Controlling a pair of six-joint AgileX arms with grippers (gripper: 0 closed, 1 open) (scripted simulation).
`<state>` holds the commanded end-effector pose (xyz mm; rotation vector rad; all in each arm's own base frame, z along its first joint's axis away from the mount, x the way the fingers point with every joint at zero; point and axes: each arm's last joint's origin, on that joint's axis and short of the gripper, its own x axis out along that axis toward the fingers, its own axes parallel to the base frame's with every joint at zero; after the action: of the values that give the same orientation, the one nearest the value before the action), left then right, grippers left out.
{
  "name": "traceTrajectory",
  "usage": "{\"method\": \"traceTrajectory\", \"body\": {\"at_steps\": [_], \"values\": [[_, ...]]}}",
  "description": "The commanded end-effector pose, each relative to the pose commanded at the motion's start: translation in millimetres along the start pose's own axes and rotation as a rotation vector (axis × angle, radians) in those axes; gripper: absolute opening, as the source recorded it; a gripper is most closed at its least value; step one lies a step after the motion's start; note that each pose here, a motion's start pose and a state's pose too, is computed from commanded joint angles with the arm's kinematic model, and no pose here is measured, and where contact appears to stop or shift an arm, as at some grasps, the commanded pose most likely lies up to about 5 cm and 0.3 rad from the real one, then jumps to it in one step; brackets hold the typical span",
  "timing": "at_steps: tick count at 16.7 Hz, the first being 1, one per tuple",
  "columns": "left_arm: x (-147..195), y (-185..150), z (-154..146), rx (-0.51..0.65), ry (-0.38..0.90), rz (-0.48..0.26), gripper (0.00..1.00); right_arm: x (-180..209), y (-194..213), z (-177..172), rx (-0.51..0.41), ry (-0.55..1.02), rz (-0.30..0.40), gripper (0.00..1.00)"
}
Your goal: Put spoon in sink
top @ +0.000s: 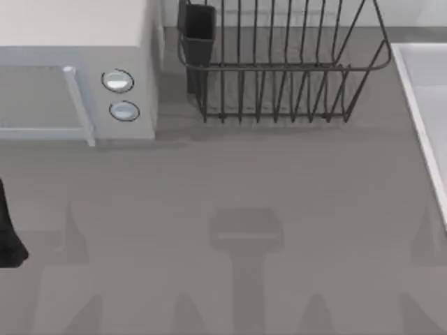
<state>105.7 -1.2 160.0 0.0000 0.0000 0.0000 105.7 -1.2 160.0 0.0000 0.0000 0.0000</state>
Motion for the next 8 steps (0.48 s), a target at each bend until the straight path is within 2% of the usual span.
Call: {"method": "traceTrajectory", "body": {"at_steps": [4, 8], "values": [[0.0, 0.0, 0.0, 0.000, 0.000, 0.000, 1.00, 0.3, -1.9, 4.4, 0.005, 0.037, -0.020, 1.00], [0.0, 0.0, 0.0, 0.000, 0.000, 0.000, 1.00, 5.9, -10.7, 21.8, 0.040, 0.251, -0.102, 1.00]]}}
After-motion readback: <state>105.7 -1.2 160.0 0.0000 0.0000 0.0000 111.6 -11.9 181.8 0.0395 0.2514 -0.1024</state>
